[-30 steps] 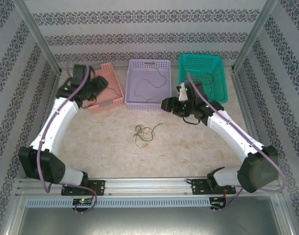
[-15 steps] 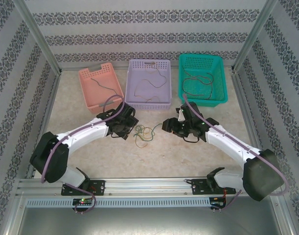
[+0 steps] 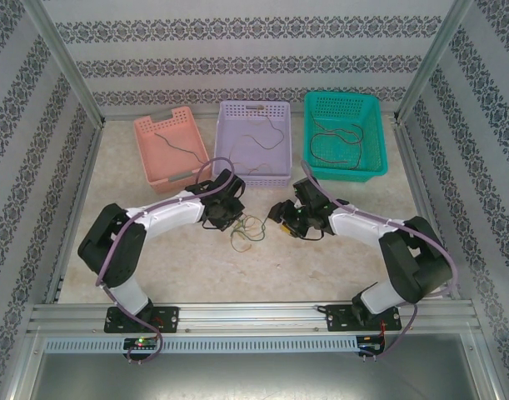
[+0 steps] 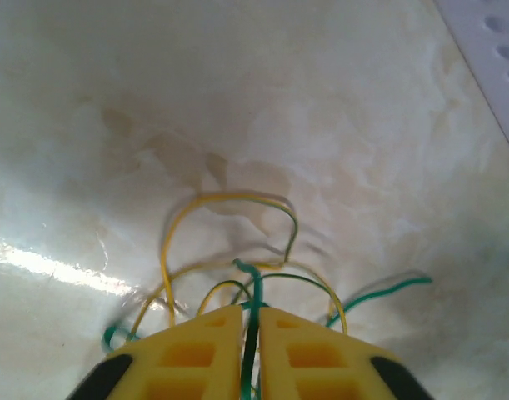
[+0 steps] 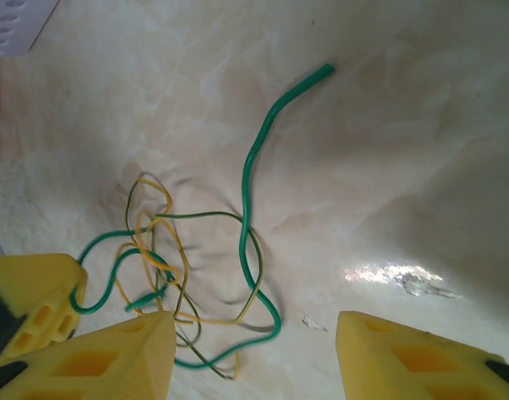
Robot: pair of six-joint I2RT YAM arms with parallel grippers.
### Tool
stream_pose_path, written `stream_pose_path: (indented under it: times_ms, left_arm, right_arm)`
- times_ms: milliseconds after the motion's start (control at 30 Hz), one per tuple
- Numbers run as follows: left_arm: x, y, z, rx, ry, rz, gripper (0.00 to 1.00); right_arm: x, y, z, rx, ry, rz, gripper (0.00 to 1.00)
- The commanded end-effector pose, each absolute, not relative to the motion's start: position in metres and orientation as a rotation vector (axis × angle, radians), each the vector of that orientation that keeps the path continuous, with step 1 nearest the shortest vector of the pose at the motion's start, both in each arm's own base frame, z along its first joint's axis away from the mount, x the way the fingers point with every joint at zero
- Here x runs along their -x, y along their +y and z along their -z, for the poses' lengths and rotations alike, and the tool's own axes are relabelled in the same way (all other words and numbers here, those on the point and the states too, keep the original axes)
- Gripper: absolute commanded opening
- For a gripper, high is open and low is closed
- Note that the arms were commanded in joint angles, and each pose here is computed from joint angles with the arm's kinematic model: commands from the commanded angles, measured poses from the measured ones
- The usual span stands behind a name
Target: Untangle the cables
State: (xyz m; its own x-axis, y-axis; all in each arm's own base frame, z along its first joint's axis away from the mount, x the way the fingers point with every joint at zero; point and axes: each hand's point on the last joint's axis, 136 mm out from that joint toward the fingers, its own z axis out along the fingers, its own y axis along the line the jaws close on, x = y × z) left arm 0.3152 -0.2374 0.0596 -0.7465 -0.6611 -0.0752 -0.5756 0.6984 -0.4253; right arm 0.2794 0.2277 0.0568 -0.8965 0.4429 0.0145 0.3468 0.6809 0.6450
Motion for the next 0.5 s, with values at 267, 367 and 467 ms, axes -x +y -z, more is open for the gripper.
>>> stream_pose_path:
  times_ms: [267,367,467]
  left_arm:
    - [-0.314,-0.231,-0.125,0.682,2.58,0.625,0.0]
    - [-0.308,-0.232,-0.132,0.699,2.556,0.697,0.0]
    - [-0.316,-0.238,-0.168,0.591,2.429,0.809,0.0]
  right_arm:
    - [-0.286,0.224,-0.076,-0.611,2.676,-0.977,0.53]
    - [-0.287,0.228,-0.079,-0.594,2.668,-0.991,0.53]
    - [-0.291,0.235,-0.092,-0.563,2.634,-1.026,0.54]
